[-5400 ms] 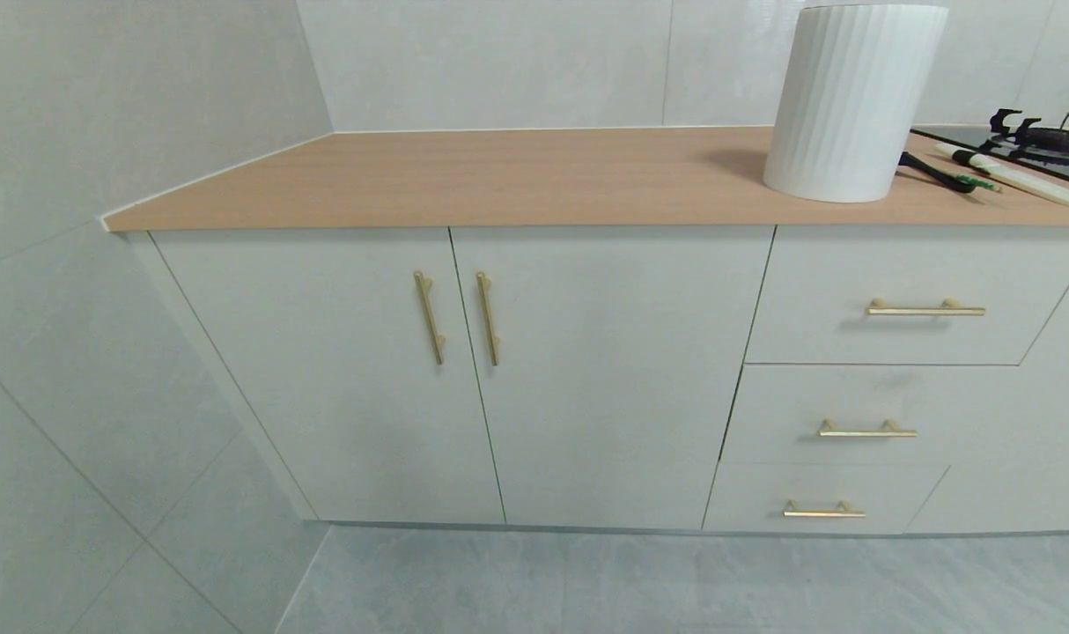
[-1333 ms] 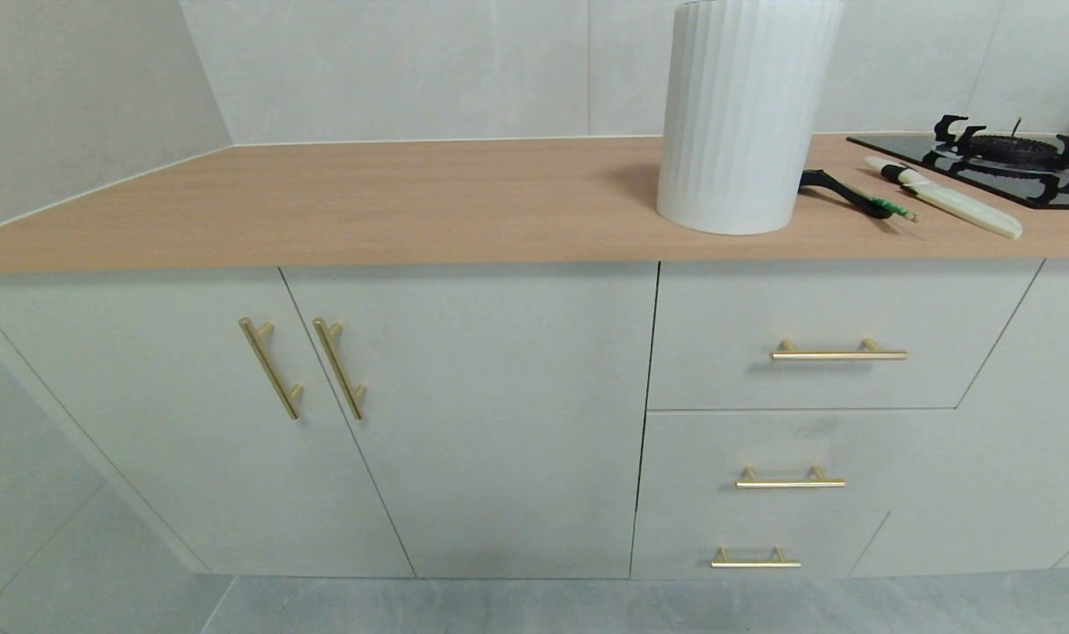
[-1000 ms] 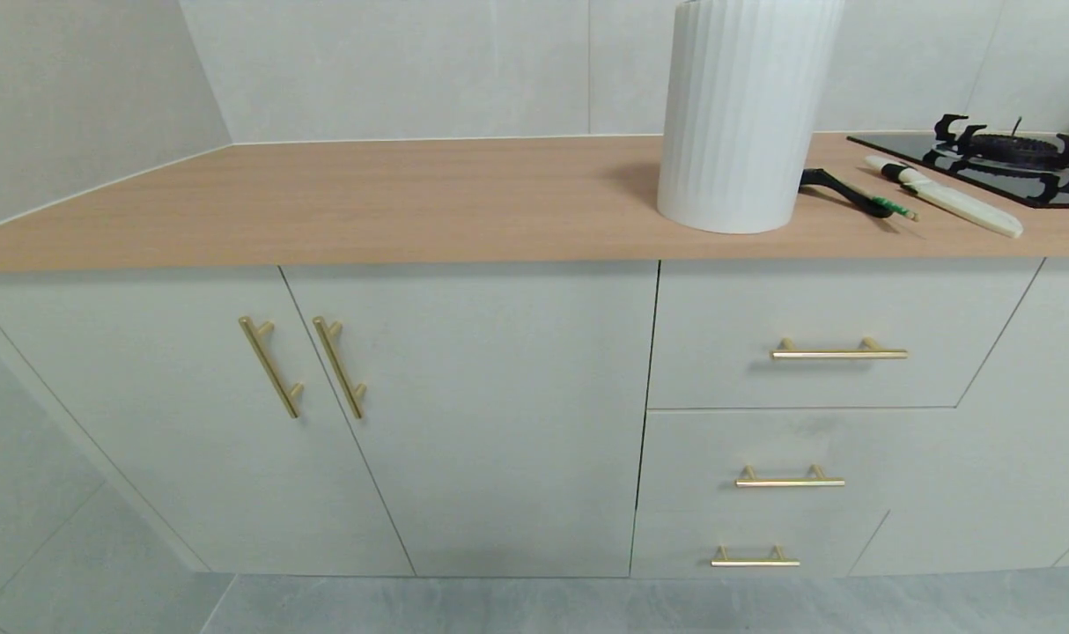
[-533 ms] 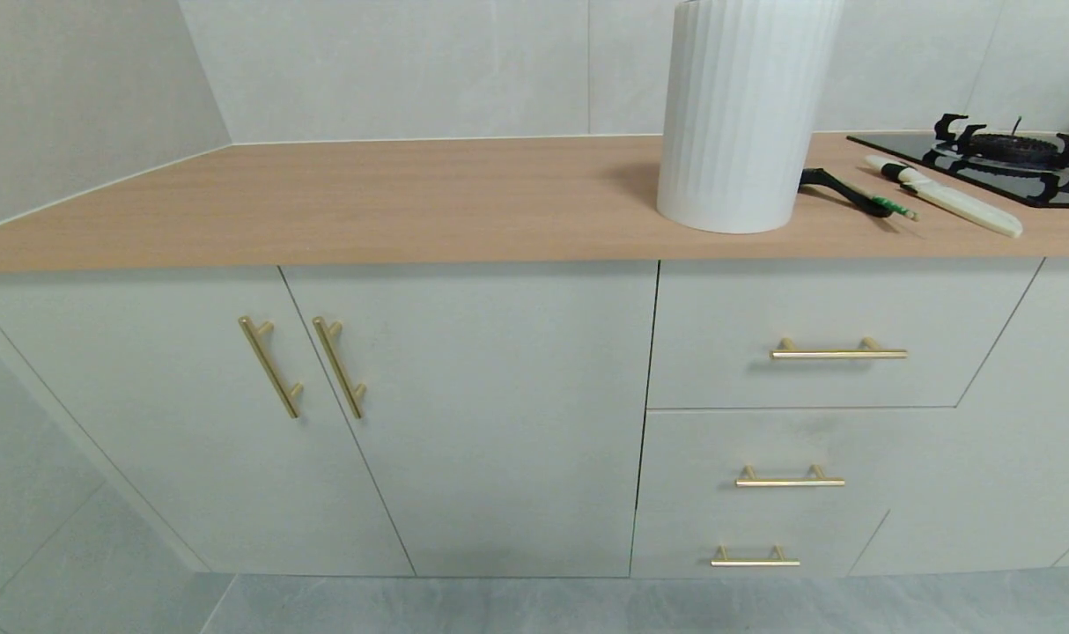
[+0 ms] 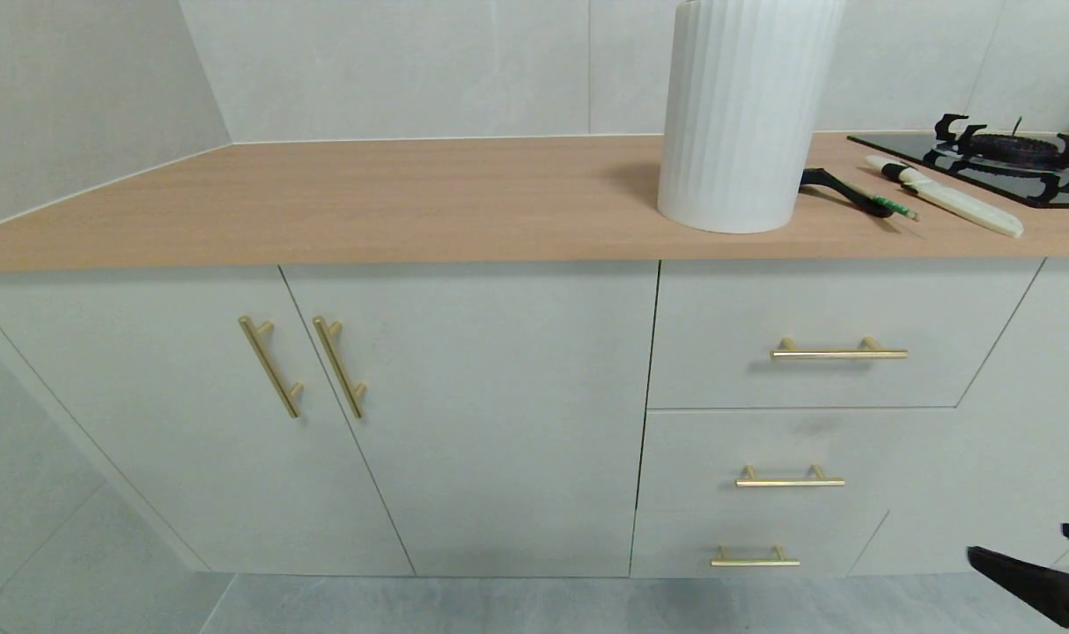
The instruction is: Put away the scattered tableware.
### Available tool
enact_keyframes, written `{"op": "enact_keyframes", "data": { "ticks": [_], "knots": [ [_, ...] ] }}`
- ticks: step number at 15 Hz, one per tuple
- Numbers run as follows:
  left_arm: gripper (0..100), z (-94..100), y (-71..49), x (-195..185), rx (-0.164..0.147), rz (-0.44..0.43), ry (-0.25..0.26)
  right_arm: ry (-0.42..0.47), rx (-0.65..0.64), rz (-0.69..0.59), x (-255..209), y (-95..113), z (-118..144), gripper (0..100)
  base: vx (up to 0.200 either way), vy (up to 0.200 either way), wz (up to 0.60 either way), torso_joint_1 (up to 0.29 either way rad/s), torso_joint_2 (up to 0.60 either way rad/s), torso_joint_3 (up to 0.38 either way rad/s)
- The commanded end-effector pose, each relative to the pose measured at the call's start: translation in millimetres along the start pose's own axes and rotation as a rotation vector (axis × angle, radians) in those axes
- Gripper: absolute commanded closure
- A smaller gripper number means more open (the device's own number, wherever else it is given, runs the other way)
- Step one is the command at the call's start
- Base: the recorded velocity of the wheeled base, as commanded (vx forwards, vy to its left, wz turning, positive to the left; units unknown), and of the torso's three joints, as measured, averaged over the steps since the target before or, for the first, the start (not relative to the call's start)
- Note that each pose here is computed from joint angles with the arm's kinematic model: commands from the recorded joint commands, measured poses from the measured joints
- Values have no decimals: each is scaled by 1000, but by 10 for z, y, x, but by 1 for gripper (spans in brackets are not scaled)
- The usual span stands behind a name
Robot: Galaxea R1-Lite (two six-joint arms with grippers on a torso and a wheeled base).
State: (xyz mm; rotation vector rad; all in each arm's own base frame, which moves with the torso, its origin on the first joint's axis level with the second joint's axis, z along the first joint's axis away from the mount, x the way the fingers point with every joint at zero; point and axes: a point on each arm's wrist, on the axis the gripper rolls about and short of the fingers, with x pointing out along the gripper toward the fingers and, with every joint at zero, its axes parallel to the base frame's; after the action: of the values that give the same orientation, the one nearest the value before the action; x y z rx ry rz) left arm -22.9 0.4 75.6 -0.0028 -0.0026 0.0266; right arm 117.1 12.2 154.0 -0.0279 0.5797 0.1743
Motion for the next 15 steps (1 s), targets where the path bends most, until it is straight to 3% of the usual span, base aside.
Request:
{"op": "enact_keyframes", "data": {
  "ticks": [1, 4, 6, 9, 11, 15],
  "knots": [
    [0, 1, 0, 1, 0, 1, 1, 239, -23, 11, 1224, -3, 225, 0, 0, 0, 0, 0, 0, 0],
    [0, 1, 0, 1, 0, 1, 1, 269, -29, -44, 1666, -34, 220, 0, 0, 0, 0, 0, 0, 0],
    [0, 1, 0, 1, -2, 1, 1, 322, -33, -54, 1877, -38, 80, 0, 0, 0, 0, 0, 0, 0],
    [0, 1, 0, 1, 0, 1, 1, 266, -41, -115, 2183, -46, -30, 0, 0, 0, 0, 0, 0, 0],
    [0, 1, 0, 1, 0, 1, 1, 174, -42, -134, 2366, -52, -83, 0, 0, 0, 0, 0, 0, 0],
    [0, 1, 0, 1, 0, 1, 1, 71, -28, -204, 2668, -74, -207, 0, 0, 0, 0, 0, 0, 0]
  ]
}}
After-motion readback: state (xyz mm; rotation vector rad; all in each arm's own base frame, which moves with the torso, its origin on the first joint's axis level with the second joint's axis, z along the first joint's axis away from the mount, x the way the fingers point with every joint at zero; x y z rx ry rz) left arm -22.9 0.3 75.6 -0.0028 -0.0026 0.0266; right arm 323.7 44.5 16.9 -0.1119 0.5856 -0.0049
